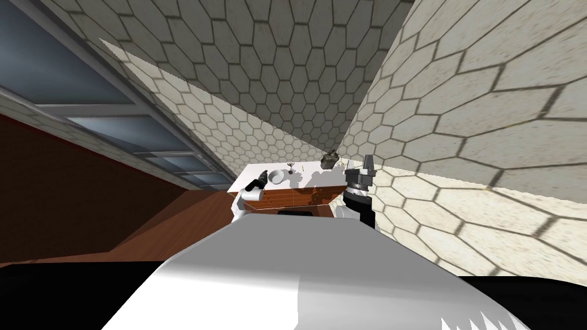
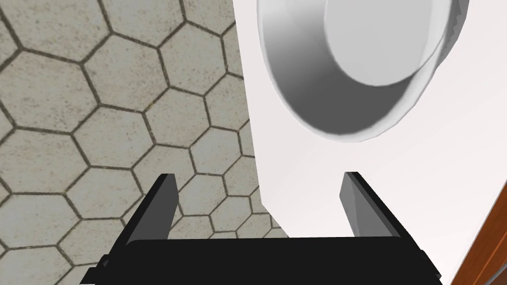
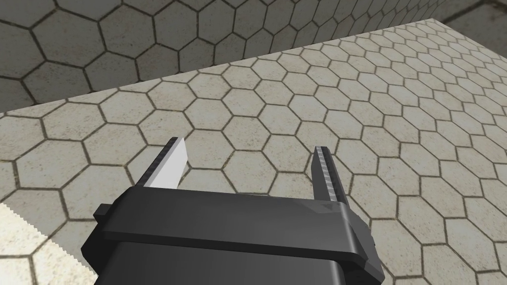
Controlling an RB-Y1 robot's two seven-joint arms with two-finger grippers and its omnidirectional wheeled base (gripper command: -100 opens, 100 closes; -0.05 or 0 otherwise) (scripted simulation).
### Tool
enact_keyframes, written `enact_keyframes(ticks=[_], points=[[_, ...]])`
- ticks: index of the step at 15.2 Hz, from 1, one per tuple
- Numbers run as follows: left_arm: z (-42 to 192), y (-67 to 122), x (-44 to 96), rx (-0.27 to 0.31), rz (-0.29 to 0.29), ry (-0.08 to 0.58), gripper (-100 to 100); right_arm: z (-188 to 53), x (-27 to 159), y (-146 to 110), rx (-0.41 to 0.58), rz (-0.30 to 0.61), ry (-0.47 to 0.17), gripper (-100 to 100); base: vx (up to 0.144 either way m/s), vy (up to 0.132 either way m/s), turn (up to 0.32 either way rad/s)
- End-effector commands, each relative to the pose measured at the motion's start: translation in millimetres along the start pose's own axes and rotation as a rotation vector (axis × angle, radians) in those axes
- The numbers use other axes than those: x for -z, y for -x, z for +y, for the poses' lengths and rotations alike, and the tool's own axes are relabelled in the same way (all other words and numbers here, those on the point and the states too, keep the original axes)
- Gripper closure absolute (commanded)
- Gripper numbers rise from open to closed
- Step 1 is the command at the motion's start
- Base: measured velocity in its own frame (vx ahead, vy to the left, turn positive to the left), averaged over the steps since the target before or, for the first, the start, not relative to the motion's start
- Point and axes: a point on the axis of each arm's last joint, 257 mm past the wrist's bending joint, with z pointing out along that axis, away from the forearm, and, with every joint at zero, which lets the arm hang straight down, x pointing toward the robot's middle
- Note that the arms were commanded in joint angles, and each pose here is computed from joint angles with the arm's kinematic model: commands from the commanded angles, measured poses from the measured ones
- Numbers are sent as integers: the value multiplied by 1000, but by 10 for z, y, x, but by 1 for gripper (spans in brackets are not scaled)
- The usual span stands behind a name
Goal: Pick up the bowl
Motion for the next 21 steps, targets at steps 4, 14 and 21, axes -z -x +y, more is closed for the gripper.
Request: enact_keyframes(ticks=[4,14,21], points=[[234,-10,-44,-1,-1,104,-100,0,0,0,0,0,0,0,23,-6,-32],[638,-72,-96,-1,2,299,-100,0,0,0,0,0,0,0,21,-5,-33],[906,-105,-43,-1,4,428,-100,0,0,0,0,0,0,0,21,-5,-31]])
